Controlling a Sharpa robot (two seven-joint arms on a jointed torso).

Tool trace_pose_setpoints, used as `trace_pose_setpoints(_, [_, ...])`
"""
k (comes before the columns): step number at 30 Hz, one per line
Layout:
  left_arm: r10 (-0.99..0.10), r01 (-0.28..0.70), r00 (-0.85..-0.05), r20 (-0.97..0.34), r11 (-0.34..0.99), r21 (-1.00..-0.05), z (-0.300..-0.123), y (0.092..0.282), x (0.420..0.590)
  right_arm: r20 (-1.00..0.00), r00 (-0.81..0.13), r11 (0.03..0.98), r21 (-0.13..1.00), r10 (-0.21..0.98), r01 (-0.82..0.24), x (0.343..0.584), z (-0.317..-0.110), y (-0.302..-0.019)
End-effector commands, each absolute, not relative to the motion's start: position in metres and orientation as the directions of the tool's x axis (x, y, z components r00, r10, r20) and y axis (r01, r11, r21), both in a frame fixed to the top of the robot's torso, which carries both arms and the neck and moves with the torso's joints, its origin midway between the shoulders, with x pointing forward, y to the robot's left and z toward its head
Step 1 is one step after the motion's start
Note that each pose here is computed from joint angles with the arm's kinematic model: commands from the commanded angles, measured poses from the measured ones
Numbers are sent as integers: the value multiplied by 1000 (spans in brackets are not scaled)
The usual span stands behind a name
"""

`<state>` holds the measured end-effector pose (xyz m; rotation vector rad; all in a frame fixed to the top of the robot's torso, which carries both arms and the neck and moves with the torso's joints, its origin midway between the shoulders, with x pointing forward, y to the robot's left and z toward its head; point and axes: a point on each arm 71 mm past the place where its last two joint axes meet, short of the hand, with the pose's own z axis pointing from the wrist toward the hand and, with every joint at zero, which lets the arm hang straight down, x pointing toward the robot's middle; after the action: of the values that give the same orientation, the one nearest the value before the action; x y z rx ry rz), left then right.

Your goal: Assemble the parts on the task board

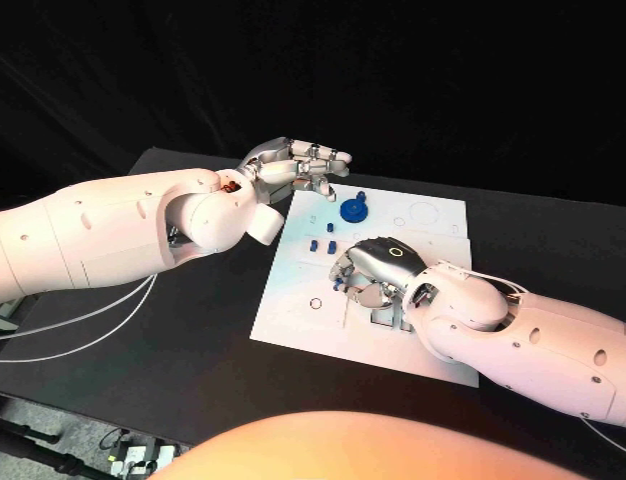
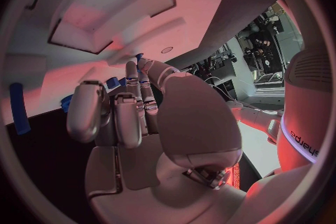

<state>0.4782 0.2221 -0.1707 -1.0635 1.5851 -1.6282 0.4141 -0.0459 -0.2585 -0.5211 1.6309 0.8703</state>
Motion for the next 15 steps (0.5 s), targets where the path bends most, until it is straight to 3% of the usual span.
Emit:
trace_pose_setpoints(1, [-855,-95,-503,126,-90,-991,-169,219,477,-964,-253,634,249,86,-732,413,-262,-46])
trace_pose_setpoints(15, [-856,-98,-502,126,-88,-991,-170,220,477,-965,-250,651,238,76,-721,414,-264,-48])
